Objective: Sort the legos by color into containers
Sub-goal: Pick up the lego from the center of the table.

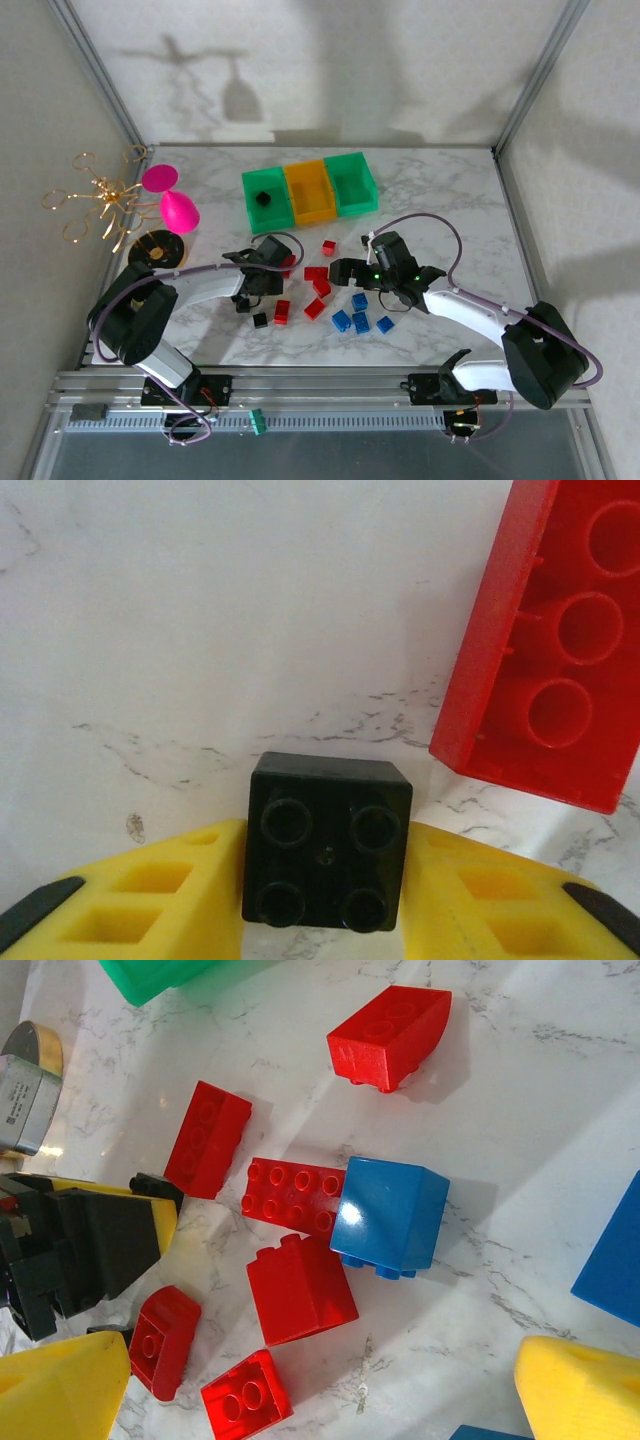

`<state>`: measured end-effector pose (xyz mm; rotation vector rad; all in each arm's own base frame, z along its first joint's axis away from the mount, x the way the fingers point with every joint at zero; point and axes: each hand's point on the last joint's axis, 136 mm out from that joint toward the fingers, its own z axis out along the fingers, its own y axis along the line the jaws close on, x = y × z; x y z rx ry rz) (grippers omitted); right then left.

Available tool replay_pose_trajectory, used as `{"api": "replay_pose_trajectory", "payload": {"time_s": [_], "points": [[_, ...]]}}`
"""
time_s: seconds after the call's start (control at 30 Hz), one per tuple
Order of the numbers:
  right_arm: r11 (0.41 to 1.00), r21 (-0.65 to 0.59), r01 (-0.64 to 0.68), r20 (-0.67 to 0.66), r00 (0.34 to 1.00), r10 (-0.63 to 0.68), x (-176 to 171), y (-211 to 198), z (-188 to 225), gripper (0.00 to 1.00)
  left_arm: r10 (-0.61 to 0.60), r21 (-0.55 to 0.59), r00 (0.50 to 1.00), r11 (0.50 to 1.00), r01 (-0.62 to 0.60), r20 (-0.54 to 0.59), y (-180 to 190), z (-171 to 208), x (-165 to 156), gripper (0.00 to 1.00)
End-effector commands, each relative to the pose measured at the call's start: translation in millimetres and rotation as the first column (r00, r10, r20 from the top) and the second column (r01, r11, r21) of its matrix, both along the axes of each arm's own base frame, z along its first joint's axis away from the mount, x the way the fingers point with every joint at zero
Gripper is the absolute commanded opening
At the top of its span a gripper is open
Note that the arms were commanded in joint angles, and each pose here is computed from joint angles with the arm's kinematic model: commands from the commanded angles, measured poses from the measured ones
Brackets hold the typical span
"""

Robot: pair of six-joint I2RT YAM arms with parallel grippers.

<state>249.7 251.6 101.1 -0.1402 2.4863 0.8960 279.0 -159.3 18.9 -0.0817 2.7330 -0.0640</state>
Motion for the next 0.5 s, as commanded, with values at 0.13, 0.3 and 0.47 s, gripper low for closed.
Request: {"api": "replay_pose_trajectory", "payload": {"time_s": [0.13, 0.3, 0.47], "points": [[1.0, 0.028, 0.013, 0.026, 1.0, -0.013, 6, 6, 20, 0.99, 0.016, 0.006, 0.995, 1.0, -0.017, 0.102, 4, 41, 12, 0.37], [0.998, 0.063, 0.028, 0.048, 0.998, -0.031, 12, 6, 35, 0.99, 0.039, -0.002, 0.985, 0.999, -0.04, 0.17, 7, 69, 20, 0.36], [0.995, 0.079, 0.056, 0.081, 0.995, -0.062, 29, 0, 52, 0.99, 0.061, -0.028, 0.962, 0.998, -0.055, 0.268, 1, 107, 48, 0.35]]}}
